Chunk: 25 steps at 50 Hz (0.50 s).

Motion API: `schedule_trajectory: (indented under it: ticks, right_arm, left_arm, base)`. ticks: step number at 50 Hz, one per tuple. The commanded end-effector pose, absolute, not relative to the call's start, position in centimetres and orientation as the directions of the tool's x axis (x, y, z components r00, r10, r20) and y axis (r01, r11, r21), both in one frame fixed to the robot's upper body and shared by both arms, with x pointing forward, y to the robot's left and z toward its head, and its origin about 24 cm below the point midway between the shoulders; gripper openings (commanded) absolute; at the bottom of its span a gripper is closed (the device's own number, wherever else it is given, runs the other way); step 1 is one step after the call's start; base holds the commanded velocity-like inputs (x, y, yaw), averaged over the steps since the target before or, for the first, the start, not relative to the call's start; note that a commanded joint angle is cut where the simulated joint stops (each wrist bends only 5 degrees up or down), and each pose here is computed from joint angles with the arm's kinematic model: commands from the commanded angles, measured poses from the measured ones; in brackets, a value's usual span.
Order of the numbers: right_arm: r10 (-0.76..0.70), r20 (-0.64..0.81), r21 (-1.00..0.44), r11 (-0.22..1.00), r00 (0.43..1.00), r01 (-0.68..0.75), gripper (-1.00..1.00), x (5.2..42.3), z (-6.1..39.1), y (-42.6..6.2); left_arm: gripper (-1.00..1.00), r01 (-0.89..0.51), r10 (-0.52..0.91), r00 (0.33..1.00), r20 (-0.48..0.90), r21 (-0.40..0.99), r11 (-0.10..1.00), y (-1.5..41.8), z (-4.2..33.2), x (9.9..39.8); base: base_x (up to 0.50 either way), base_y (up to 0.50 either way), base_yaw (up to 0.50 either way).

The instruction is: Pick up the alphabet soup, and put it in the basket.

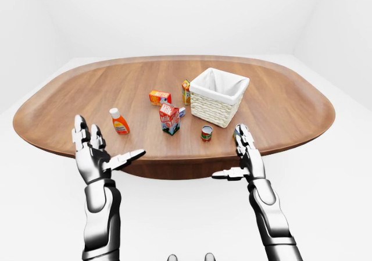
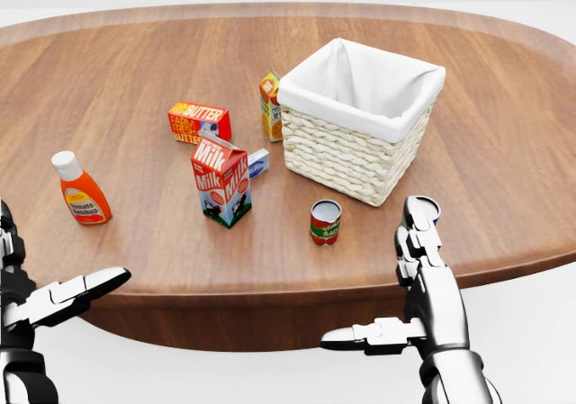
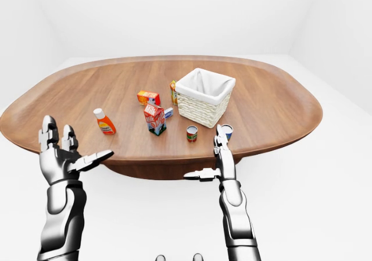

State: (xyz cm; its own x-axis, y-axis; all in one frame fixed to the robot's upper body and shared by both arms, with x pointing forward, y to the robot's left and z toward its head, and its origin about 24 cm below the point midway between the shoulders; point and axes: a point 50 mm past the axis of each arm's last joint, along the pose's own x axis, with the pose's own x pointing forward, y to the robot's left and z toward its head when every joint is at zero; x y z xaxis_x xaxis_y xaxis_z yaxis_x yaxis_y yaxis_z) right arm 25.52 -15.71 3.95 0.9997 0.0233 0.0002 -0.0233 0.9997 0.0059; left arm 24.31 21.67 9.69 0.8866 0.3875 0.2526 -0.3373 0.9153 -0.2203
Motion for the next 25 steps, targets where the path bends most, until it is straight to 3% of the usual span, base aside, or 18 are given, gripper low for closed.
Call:
schedule_trajectory:
  ticks: [1, 25]
  right_arm:
    - [0.027, 0.003, 0.017, 1.000, 1.000, -0.027, 1.00, 25.5, 3.9, -15.7]
    - [0.024, -0.003, 0.012, 1.000, 1.000, -0.024, 1.00, 25.5, 3.9, -15.7]
  left_arm:
    - [1.00, -0.408, 0.470, 0.847, 0.247, -0.266, 0.874, 23.2, 10.0, 24.3]
    - [1.00, -0.510, 0.565, 0.816, 0.122, -0.306, 0.804, 26.4, 8.1, 26.0]
  base:
    - [0.00, 0.00, 0.00]
    - [0.00, 0.00, 0.00]
